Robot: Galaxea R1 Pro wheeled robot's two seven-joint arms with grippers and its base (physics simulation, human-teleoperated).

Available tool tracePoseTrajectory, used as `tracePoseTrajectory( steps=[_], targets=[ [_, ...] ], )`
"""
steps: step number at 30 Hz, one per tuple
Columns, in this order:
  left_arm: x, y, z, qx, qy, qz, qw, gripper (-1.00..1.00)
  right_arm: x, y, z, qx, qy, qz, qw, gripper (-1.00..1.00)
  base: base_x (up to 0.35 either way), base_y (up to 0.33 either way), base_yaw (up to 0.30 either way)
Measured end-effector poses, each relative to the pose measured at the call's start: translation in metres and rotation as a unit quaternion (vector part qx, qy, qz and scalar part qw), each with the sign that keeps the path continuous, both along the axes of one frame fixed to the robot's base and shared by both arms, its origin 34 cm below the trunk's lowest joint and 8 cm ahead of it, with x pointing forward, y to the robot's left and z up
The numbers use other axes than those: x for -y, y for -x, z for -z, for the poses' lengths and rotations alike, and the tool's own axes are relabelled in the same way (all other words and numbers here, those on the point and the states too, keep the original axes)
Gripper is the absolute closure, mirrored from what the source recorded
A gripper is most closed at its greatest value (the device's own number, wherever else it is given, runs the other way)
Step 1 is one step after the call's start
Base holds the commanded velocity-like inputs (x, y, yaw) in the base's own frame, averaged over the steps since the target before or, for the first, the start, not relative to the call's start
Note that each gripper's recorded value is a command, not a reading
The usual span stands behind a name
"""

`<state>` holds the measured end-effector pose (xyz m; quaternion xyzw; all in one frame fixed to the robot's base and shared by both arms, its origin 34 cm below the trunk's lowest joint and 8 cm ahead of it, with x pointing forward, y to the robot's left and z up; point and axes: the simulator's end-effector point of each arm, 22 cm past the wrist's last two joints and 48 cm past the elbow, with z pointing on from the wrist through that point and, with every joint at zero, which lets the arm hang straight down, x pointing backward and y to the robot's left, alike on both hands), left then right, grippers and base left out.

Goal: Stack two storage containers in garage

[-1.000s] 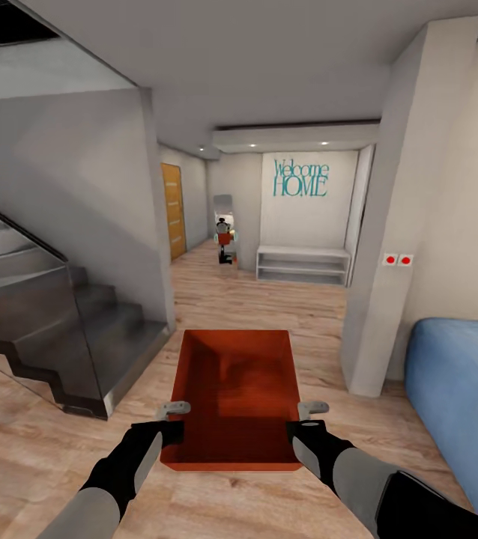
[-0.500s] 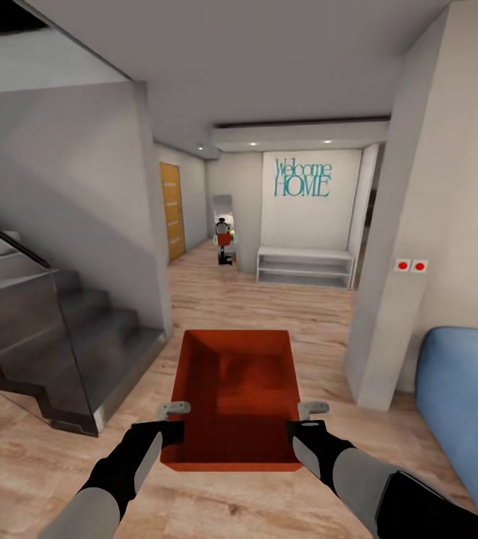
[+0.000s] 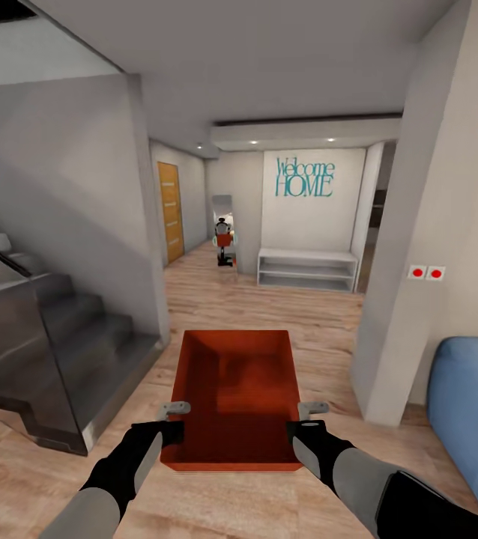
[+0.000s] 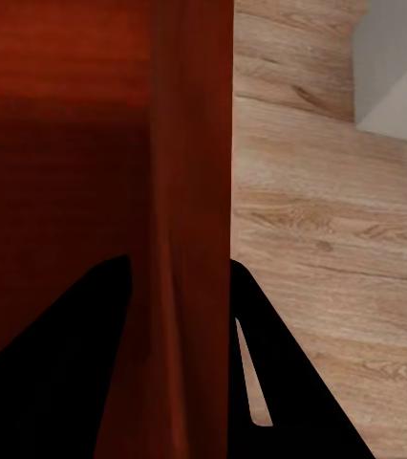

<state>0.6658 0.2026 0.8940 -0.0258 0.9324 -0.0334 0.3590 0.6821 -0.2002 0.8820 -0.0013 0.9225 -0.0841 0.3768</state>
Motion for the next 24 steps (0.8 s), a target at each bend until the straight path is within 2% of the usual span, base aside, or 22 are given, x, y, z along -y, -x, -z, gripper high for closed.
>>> tracePoseTrajectory(
  steps=[24],
  targets=[
    [0.0,0.0,0.0,0.0,0.0,0.0,1.0,1.0,0.0,0.0,0.0,0.0,0.0,0.0,1.0,1.0,0.322,0.0,0.0]
  ],
)
